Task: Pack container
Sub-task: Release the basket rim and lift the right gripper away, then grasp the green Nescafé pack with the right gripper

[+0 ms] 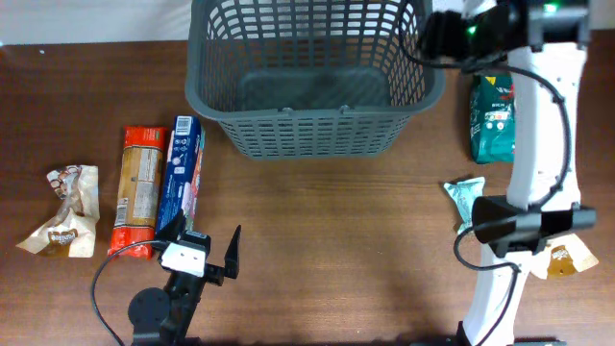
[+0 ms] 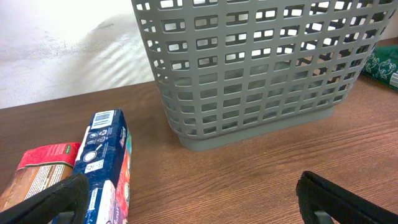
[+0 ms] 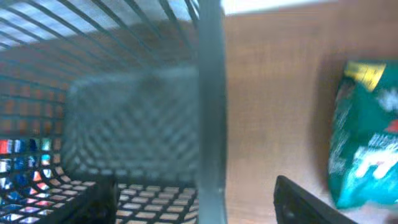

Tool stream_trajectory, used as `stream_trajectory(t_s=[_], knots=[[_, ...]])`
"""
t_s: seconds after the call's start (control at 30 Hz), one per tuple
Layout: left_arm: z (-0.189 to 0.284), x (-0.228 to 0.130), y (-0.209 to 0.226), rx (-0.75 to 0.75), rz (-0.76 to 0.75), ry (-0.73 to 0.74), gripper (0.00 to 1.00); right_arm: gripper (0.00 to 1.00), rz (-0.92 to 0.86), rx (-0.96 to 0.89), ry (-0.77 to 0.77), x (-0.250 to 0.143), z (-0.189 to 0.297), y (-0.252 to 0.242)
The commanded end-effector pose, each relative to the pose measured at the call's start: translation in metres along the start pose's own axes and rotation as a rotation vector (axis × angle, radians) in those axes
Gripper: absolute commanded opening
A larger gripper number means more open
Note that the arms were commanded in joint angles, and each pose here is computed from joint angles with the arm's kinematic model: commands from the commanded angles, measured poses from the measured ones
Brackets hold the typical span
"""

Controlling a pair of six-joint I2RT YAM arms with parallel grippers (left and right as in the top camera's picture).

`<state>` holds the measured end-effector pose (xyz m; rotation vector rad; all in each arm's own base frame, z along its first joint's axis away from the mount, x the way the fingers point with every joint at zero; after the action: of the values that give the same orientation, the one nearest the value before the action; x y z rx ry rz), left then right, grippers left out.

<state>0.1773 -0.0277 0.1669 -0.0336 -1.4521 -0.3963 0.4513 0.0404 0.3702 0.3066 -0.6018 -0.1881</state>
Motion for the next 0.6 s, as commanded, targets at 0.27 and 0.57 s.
stream_trajectory(t_s=[0.27,0.57], knots=[[-0.001,-0.002,-0.002,-0.013,0.008,-0.003,0.99,0.95,0.013,-0.261,-0.359,0.026,0.138,-0.078],[-0.001,-0.002,-0.002,-0.013,0.008,-0.003,0.99,0.96,-0.257,-0.257,-0.121,0.021,0.062,-0.226]])
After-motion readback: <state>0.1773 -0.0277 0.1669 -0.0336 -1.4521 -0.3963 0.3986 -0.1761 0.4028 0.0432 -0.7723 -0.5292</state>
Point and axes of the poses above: each gripper's point midway between its finger pads, its own z axis back along the fingers, its own y axis along the line the jaws close on, x = y × z, the point moved 6 cm from there along z, back along the fingers, and after that the axes turned 9 degrees about -z, right-handed, at the moved point
